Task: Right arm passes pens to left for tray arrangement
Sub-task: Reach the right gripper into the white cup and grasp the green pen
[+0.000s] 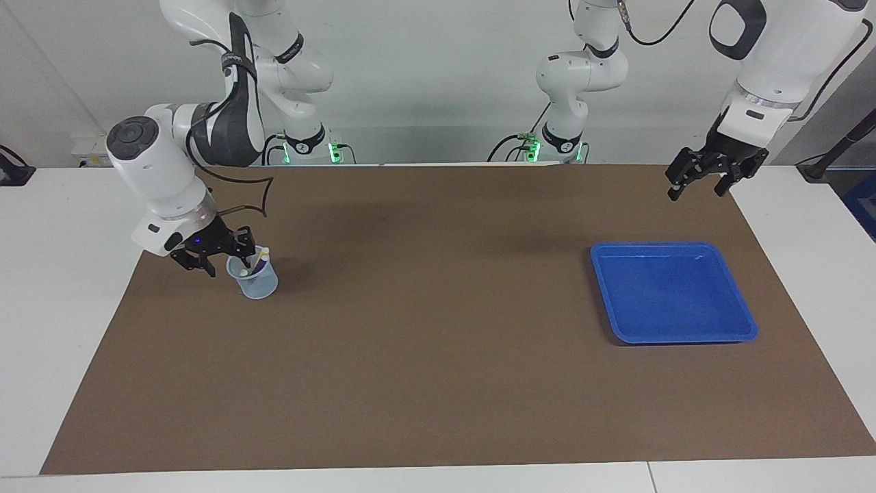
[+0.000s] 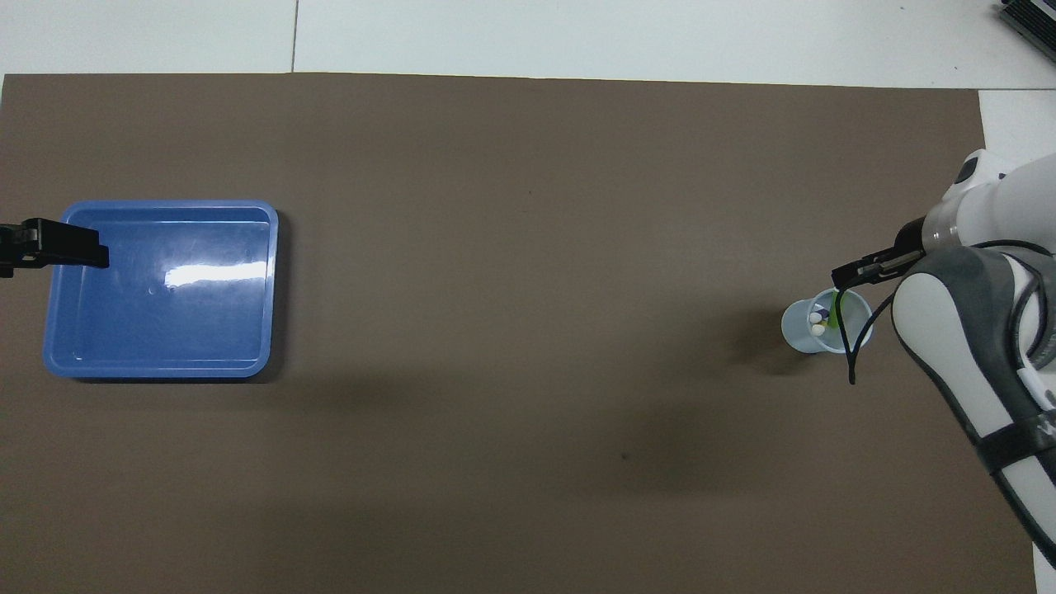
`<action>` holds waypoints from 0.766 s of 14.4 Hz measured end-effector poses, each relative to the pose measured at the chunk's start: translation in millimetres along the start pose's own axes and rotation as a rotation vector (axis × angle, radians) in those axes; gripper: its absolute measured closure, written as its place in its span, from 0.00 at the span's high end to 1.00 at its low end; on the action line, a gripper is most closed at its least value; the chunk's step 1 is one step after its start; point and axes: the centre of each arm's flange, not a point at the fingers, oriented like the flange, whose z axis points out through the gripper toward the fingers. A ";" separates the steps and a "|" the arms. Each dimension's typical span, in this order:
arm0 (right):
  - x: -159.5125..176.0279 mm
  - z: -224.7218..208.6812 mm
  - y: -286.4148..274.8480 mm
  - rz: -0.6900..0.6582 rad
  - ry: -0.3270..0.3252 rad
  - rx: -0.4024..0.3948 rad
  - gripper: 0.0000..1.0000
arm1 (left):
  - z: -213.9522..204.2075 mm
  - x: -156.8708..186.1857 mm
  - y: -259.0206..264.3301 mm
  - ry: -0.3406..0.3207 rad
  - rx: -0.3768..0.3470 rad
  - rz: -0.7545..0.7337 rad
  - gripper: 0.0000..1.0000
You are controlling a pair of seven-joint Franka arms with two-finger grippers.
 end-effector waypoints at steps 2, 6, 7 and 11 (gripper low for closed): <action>1.1 9.7 -0.3 -0.001 -0.012 0.005 0.70 | 0.0 0.0 0.0 0.000 0.000 0.000 1.00; 2.1 20.4 -9.0 -0.015 -0.018 0.008 0.69 | 0.0 0.0 -0.2 0.000 0.000 -0.001 1.00; 1.1 24.8 -11.5 -0.018 -0.023 0.010 0.70 | 0.0 0.0 -0.6 0.000 0.000 -0.002 1.00; -2.5 36.4 -13.5 -0.019 -0.024 0.011 0.60 | -0.1 0.1 -1.8 0.000 -0.006 -0.006 1.00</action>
